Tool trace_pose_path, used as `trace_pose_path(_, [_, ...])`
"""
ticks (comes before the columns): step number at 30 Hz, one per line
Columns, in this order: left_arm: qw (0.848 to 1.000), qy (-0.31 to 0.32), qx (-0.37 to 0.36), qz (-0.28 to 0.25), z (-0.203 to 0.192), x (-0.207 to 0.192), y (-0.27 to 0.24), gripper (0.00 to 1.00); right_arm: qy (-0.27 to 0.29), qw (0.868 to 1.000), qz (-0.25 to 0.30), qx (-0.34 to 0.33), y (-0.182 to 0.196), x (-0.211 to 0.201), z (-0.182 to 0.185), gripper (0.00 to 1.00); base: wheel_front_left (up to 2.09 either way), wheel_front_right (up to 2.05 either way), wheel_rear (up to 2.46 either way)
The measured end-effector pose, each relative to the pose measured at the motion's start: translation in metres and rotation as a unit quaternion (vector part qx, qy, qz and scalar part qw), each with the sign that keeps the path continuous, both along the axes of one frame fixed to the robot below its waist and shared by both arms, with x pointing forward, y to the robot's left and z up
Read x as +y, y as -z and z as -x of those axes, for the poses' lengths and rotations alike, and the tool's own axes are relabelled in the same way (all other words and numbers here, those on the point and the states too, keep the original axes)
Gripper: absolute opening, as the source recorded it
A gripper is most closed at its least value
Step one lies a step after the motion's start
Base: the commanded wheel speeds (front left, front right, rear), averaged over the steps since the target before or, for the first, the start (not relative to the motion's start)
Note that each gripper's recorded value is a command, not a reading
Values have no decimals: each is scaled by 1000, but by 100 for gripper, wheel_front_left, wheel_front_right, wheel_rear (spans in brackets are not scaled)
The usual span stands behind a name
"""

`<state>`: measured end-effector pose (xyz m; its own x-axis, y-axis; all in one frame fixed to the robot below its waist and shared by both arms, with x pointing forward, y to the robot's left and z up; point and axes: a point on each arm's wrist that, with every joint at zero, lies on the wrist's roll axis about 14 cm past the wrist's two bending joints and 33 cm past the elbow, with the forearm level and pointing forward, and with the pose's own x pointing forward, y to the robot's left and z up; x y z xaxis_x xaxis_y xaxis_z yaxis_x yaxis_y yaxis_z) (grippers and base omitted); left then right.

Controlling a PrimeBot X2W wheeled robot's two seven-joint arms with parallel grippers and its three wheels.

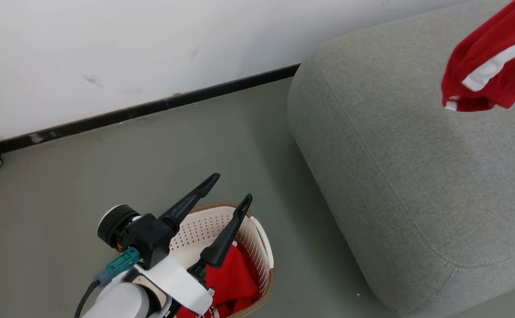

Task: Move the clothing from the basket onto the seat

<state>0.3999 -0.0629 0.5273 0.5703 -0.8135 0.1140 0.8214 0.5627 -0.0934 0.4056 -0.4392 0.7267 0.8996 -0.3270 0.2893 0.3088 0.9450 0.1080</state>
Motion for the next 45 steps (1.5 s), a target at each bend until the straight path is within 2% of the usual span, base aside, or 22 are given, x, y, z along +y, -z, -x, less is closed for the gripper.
trace_pose_path(15, [1000, -23, 3, 0, -23, 12, 7, 100, 70, 995, -27, 67, 41, -47, -24, 0, 0, 0, 0])
trace_pose_path(21, [1000, -29, 2, -3, -32, 16, 10, 100, 91, 995, -8, 43, 20, -60, -35, 0, 0, 0, 0])
trace_pose_path(24, [1000, -30, 0, -3, -36, 17, 10, 100, 89, 995, -11, 42, 26, -59, -45, 0, 0, 0, 0])
trace_pose_path(27, [1000, -31, 4, 2, -38, 18, 12, 100, 85, 994, -31, 69, 58, -53, -56, 0, 0, 0, 0])
trace_pose_path(30, [999, -33, 10, 0, -40, 19, 18, 100, 81, 989, -68, 108, 111, -44, -62, 0, 0, 0, 0])
trace_pose_path(36, [999, -36, 12, 2, -46, 19, 22, 100, 107, 964, -133, 203, 222, -36, -35, 0, 0, 0, 0])
trace_pose_path(41, [999, -39, 18, -8, -48, 22, 32, 100, 133, 945, -180, 238, 277, -29, -10, 0, 0, 0, 0])
trace_pose_path(45, [999, -42, 18, -10, -51, 24, 34, 100, 138, 938, -191, 255, 301, -21, -2, 0, 0, 0, 0])
